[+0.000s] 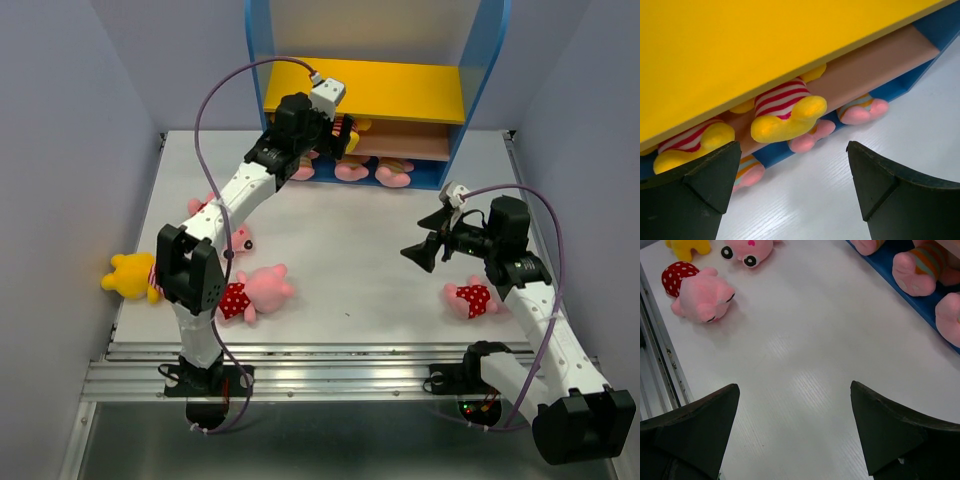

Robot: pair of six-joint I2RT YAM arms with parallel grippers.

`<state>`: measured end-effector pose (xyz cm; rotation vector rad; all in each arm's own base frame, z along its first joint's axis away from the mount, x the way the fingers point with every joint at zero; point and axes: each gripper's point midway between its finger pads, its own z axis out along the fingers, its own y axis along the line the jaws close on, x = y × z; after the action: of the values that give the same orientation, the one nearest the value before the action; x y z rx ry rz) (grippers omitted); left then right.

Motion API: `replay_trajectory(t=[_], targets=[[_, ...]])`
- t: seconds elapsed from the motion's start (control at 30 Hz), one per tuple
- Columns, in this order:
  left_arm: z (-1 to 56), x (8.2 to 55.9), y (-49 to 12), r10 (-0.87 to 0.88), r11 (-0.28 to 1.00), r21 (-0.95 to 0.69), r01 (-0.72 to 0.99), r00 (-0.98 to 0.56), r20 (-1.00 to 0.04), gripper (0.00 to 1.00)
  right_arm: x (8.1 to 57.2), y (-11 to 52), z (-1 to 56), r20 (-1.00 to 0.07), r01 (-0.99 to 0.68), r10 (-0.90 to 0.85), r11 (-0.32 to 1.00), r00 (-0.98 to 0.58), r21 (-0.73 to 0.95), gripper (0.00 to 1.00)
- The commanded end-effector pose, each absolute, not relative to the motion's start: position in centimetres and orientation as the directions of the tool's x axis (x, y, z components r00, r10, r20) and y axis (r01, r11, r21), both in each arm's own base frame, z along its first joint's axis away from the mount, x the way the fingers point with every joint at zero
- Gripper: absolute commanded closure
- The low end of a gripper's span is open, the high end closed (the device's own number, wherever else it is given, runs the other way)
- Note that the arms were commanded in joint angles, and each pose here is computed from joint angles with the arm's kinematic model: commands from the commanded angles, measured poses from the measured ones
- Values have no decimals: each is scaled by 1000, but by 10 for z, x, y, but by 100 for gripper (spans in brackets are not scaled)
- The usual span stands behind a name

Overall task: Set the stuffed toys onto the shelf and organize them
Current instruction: Adjust the position of the stuffed toy, then grab a stuffed toy with the left arm

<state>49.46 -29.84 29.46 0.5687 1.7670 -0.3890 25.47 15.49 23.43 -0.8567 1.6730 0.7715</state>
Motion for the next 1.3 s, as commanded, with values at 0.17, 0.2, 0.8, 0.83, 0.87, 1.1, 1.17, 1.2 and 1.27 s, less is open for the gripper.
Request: replay_trajectory(t=[0.17, 0.2, 0.8, 0.83, 0.87, 1.1, 1.17, 1.2, 1.27], targets=[[355, 456, -282, 39, 829, -36, 558, -122, -992, 1, 257, 154, 235, -972, -842, -170, 536, -165, 50, 3], [354, 452, -276, 22, 838, -53, 543, -131, -991, 1, 257, 153, 235, -971, -843, -171, 536, -165, 49, 3], [238, 320, 24, -663, 581, -544, -606, 36, -748, 1, 260, 151, 230, -967, -833, -180, 551, -181, 53, 2], [221, 308, 38, -663, 528, -494, -691, 29, -748, 1, 261, 151, 229, -966, -832, -182, 553, -183, 53, 2], [208, 306, 45, -664, 506, -457, -731, 7, -747, 1, 261, 151, 229, -966, -831, -183, 554, -185, 54, 2], [99, 294, 89, -744, 370, -275, -887, -106, -660, 2, 266, 148, 220, -959, -820, -196, 569, -205, 59, 2], [96, 294, 98, -739, 354, -280, -892, -84, -668, 2, 267, 148, 219, -958, -819, -199, 570, -205, 56, 2], [95, 292, 99, -738, 351, -278, -894, -81, -670, 2, 267, 148, 219, -958, -819, -200, 570, -208, 59, 2], [97, 291, 105, -731, 332, -279, -901, -59, -680, 2, 268, 148, 218, -957, -819, -200, 570, -212, 62, 2]])
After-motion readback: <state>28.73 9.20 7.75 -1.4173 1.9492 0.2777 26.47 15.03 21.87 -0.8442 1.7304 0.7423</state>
